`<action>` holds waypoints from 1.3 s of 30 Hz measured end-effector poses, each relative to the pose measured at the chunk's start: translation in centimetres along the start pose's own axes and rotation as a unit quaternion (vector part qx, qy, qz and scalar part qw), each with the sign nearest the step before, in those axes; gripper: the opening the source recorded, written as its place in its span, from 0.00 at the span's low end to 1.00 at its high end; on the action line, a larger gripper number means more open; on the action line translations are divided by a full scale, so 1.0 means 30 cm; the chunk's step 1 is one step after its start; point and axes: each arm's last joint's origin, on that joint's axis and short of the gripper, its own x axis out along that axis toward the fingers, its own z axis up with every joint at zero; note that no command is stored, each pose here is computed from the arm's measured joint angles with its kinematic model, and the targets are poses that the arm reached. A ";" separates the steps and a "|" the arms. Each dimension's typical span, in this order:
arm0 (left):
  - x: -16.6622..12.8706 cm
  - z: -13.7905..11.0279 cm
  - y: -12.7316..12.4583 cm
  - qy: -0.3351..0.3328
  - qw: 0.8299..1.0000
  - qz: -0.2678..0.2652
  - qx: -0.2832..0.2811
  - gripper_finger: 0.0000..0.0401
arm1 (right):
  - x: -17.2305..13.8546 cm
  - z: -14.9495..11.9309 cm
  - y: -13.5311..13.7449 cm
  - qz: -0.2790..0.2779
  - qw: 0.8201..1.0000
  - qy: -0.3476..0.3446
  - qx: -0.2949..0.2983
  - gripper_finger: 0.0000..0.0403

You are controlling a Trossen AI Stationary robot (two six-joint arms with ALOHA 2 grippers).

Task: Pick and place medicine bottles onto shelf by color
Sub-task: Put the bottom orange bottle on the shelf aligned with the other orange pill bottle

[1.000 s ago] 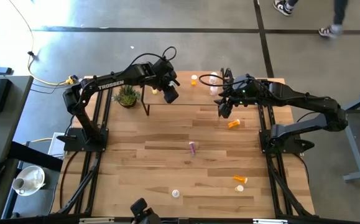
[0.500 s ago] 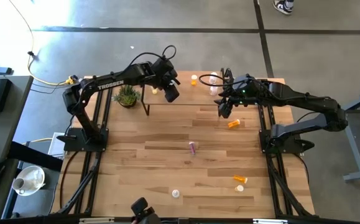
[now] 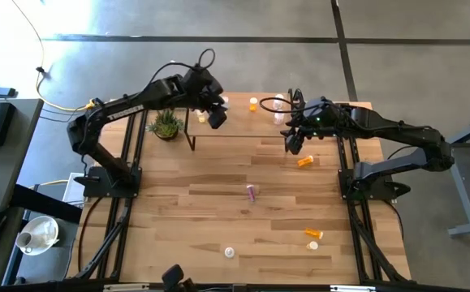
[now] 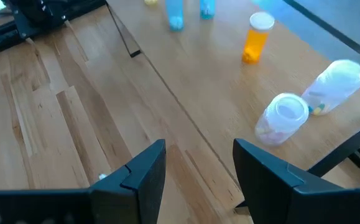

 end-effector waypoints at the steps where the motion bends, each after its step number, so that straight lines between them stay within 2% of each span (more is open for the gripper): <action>1: -0.019 -0.001 -0.002 0.000 1.000 -0.011 0.000 0.46 | 0.000 -0.003 0.000 0.002 1.000 0.004 0.000 0.44; 8: -0.153 -0.035 -0.029 0.008 0.997 -0.070 0.040 0.46 | -0.002 -0.032 -0.006 0.001 0.998 0.053 0.016 0.44; 13: -0.202 -0.111 -0.070 -0.008 0.994 -0.087 0.057 0.46 | -0.007 -0.062 -0.001 0.012 0.995 0.101 0.024 0.44; 19: -0.192 -0.241 -0.128 -0.047 0.990 -0.119 0.054 0.46 | -0.021 -0.097 0.043 0.024 0.990 0.138 0.024 0.44; 27: -0.182 -0.376 -0.211 -0.098 0.978 -0.174 0.062 0.46 | -0.050 -0.162 0.135 0.030 0.984 0.174 0.024 0.44; 32: -0.143 -0.473 -0.281 -0.120 0.964 -0.224 0.073 0.46 | -0.042 -0.255 0.194 0.045 0.974 0.222 0.008 0.44; 39: -0.122 -0.556 -0.355 -0.116 0.952 -0.275 0.066 0.46 | -0.027 -0.385 0.242 0.020 0.961 0.271 0.043 0.44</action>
